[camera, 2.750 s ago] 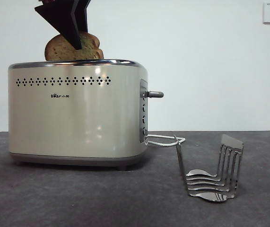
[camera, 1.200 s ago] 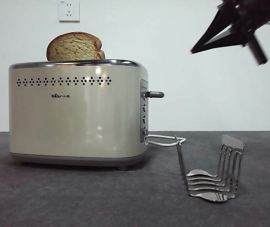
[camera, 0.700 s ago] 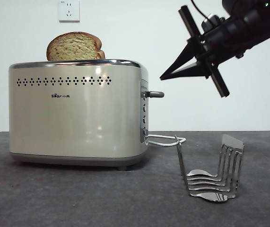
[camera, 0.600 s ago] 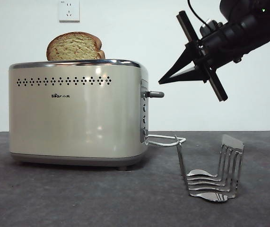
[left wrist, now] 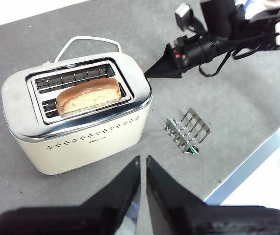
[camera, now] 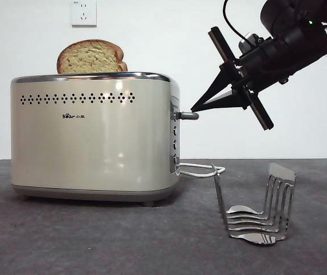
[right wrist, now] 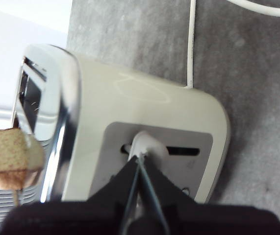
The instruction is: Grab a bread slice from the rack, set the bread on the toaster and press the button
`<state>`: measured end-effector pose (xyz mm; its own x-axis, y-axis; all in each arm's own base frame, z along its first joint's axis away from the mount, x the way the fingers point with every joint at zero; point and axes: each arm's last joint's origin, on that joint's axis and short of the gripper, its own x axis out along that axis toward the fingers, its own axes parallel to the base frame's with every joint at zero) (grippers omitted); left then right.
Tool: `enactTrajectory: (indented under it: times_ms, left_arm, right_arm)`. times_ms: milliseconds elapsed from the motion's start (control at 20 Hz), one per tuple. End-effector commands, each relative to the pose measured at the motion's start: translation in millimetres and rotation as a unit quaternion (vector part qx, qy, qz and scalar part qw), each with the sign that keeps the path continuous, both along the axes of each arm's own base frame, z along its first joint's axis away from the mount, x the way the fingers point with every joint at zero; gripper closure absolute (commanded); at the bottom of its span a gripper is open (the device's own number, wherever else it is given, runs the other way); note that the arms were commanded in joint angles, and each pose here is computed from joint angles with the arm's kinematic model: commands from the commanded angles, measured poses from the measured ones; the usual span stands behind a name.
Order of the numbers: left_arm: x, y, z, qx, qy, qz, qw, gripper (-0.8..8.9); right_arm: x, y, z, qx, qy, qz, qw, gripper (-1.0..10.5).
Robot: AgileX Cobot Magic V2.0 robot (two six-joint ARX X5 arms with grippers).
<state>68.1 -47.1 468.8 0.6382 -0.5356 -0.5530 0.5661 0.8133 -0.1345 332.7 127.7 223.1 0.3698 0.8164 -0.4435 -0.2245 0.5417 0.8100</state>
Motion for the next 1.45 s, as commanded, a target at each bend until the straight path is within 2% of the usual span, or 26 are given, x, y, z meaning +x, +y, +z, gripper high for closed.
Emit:
enactTrajectory:
  times_ms: [50, 300, 500, 700, 1050, 1450]
  left_arm:
    - [0, 0, -1, -0.001, 0.000, 0.008, 1.000, 7.92]
    - [1, 4, -1, 0.027, -0.019, 0.056, 0.998, 7.93]
    - [2, 4, -1, 0.034, -0.022, 0.056, 0.998, 8.21]
    - [4, 6, -4, 0.065, -0.035, 0.093, 0.993, 8.21]
    - [15, -1, -29, 0.098, 0.004, 0.089, 0.991, 8.22]
    - [10, 2, -29, 0.093, -0.001, 0.090, 0.992, 8.21]
  right_arm:
    - [4, 4, -12, -0.007, 0.018, -0.004, 1.000, 9.5]
    - [6, 5, -24, -0.019, 0.041, -0.008, 0.999, 9.5]
    - [9, 6, -42, -0.028, 0.072, -0.005, 0.997, 9.5]
    - [9, 6, -54, -0.040, 0.090, -0.003, 0.995, 9.5]
    - [10, 6, -61, -0.055, 0.105, -0.011, 0.993, 9.5]
    - [7, 6, -85, -0.092, 0.142, -0.007, 0.986, 9.5]
